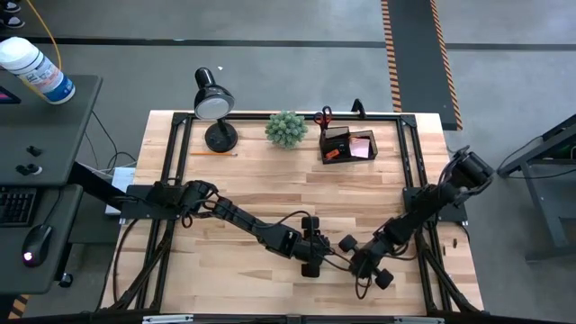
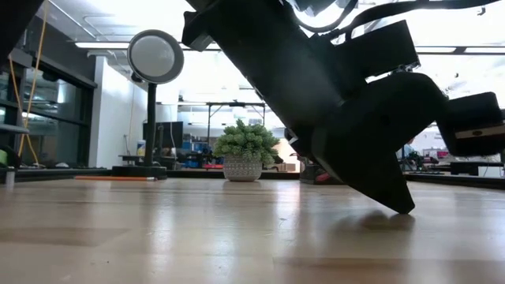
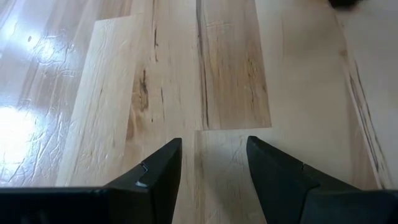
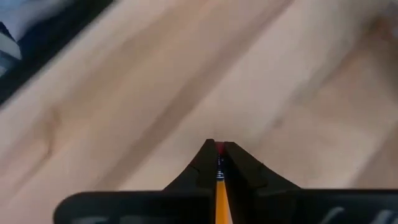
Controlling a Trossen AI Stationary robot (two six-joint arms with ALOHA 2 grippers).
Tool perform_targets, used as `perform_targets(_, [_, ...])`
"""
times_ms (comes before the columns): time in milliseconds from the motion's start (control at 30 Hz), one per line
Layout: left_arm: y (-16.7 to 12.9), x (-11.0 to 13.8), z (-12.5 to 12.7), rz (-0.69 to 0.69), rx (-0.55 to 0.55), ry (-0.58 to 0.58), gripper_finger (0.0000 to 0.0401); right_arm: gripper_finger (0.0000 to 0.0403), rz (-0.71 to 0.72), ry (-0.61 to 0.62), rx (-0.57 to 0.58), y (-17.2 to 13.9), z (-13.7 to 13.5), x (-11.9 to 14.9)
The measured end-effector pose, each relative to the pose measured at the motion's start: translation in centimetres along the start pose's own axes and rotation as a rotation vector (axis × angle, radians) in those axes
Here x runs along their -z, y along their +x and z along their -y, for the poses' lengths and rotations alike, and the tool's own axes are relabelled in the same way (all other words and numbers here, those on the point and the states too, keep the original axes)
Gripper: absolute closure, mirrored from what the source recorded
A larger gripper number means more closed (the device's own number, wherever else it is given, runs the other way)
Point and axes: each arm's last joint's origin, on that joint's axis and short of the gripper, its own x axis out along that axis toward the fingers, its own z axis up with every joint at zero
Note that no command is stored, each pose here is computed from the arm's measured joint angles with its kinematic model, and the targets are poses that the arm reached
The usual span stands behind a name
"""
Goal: Pick and place office supplies into organizer
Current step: Put the bottom orange pencil into the black desk organizer
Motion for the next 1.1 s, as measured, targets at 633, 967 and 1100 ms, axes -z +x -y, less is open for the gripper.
perform_targets(633, [-0.2, 0.2, 0.5, -0.006, -0.016, -0.006, 0.0231, 0.0402, 0.041, 0.116, 0.153, -5.1, -0.7, -0.5])
perform_targets(967, [-0.9, 0.9, 1.7, -0.025, -0.099, -0.023, 0.0231, 0.0336, 0.048, 0.327, 0.147, -2.6, -1.4, -0.5])
perform_targets(1100, [-1.1, 1.1, 2.0, -0.035, -0.113, -0.008, 0.0231, 0.0313, 0.068, 0.4, 0.175, -2.6, -1.6, -0.5])
